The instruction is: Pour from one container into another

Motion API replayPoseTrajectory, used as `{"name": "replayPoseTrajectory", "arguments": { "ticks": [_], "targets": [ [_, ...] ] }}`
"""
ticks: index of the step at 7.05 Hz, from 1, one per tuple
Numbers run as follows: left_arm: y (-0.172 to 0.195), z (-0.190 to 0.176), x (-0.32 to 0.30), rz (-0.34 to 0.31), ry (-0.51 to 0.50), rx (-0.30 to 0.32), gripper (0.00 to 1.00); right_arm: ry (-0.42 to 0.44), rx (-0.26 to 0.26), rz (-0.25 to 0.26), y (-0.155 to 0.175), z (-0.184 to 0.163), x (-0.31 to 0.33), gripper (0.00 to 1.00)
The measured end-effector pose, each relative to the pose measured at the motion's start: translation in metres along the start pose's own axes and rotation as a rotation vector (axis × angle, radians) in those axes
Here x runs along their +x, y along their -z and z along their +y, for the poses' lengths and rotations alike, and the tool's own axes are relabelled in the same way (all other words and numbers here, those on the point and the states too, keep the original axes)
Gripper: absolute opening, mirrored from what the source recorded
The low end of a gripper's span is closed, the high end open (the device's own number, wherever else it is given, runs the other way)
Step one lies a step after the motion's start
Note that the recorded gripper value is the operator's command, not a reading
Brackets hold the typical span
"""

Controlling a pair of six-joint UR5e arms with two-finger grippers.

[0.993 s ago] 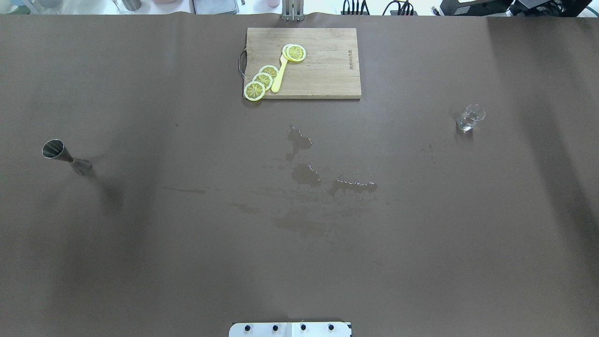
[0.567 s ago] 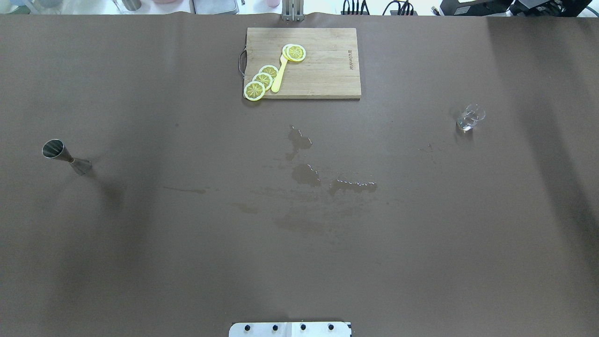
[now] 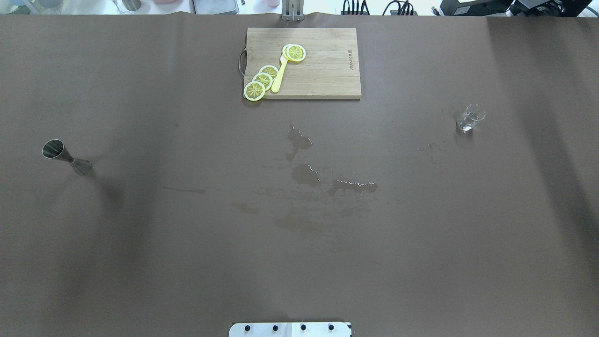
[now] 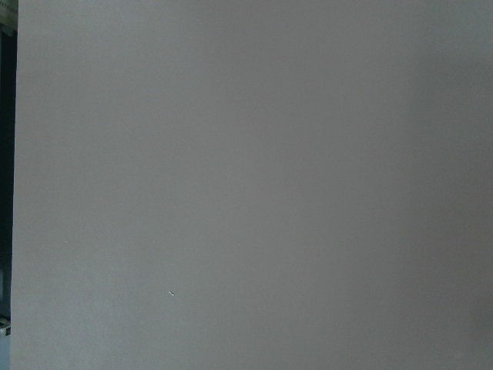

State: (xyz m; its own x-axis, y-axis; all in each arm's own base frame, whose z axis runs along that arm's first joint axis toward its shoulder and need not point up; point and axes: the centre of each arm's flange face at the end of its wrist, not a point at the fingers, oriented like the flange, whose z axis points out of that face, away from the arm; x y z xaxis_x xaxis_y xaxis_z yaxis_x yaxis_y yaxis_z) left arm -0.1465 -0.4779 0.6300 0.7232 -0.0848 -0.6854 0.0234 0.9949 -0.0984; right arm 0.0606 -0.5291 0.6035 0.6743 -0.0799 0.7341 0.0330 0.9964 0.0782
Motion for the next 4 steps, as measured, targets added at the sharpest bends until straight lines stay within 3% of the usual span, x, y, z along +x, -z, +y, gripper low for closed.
{"name": "replayPoseTrajectory", "arguments": {
  "ticks": [4],
  "targets": [
    [0.0015, 0.0105, 0.0022, 0.007, -0.001, 0.007, 0.98, 0.000, -0.001, 0.000, -0.0005, 0.0007, 0.0005, 1.00]
  ]
}}
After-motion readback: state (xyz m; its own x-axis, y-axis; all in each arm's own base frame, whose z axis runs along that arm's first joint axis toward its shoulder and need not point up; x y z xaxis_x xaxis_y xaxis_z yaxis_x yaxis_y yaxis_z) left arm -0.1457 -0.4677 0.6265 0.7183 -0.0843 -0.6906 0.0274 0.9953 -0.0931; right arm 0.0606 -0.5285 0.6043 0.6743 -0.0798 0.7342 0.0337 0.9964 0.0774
